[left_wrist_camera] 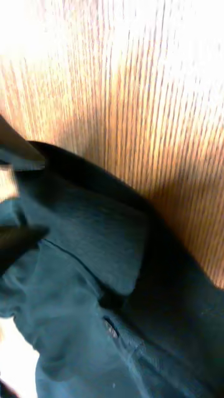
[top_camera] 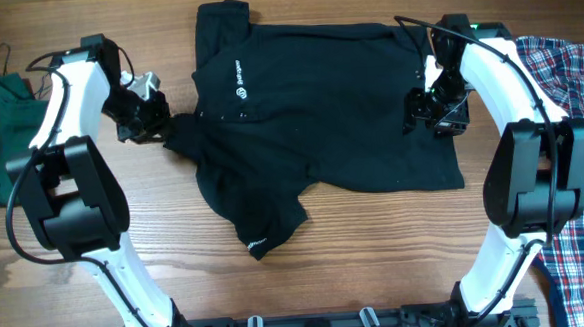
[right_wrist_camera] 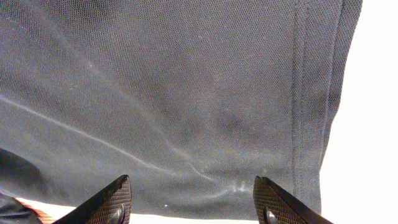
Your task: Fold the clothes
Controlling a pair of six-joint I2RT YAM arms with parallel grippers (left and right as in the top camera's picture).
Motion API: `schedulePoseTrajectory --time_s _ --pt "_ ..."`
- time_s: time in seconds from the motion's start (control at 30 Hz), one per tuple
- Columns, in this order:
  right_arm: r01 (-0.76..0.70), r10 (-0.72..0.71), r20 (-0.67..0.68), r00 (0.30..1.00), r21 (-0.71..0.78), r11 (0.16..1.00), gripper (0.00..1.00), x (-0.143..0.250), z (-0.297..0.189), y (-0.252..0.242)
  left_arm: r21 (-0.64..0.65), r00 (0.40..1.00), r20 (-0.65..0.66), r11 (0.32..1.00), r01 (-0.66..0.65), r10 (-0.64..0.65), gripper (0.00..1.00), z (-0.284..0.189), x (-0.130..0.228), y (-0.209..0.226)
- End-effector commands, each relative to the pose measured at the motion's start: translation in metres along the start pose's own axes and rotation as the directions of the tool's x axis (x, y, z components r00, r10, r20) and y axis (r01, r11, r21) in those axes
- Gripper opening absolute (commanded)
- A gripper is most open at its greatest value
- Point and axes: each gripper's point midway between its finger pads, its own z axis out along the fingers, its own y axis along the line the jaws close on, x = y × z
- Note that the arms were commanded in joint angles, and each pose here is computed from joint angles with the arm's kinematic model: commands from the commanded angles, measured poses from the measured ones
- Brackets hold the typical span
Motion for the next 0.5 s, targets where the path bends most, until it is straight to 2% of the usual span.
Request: schedulePoseTrajectory --time_s 0.0,0.07,0.13,0.2,0.23,0.27,0.4,0.47 --pt "0.016 -0.016 0.027 1.0 -0.011 1.0 0.64 -0.002 -0.008 0.003 -0.103 0.994 -0.023 0.99 0.101 -0.104 0.58 0.006 0.008 0.02" --pt "0.017 -0.017 0.028 0.999 -0.011 1.0 0.64 -0.003 -0.008 0.003 -0.117 0.993 0.002 0.987 0.114 -0.115 0.57 -0.001 0.003 0.021" --pt "0.017 -0.017 0.031 0.999 -0.011 1.0 0.64 -0.003 -0.008 0.003 -0.095 0.989 0.098 0.988 0.121 -0.112 0.58 -0.033 -0.018 0.007" --pt "0.017 -0.017 0.031 0.999 -0.01 1.0 0.64 -0.003 -0.008 0.003 0.004 0.974 0.216 0.998 0.066 -0.065 0.61 -0.072 -0.041 -0.022" --pt "0.015 -0.015 0.032 0.999 0.001 1.0 0.64 -0.003 -0.008 0.001 0.088 0.959 0.282 0.996 0.013 -0.037 0.66 -0.087 -0.054 -0.042" --pt "0.016 -0.016 0.033 0.999 0.004 1.0 0.64 -0.004 -0.008 0.001 0.137 0.947 0.319 0.99 -0.025 -0.02 0.67 -0.092 -0.062 -0.052" --pt "0.016 -0.016 0.037 0.999 0.004 1.0 0.64 -0.005 -0.008 0.001 0.138 0.937 0.349 0.986 -0.091 0.038 0.65 -0.063 -0.084 -0.067" --pt "0.017 -0.017 0.036 0.999 0.004 1.0 0.64 -0.004 -0.008 0.001 0.133 0.937 0.342 0.984 -0.118 0.066 0.68 -0.038 -0.095 -0.074"
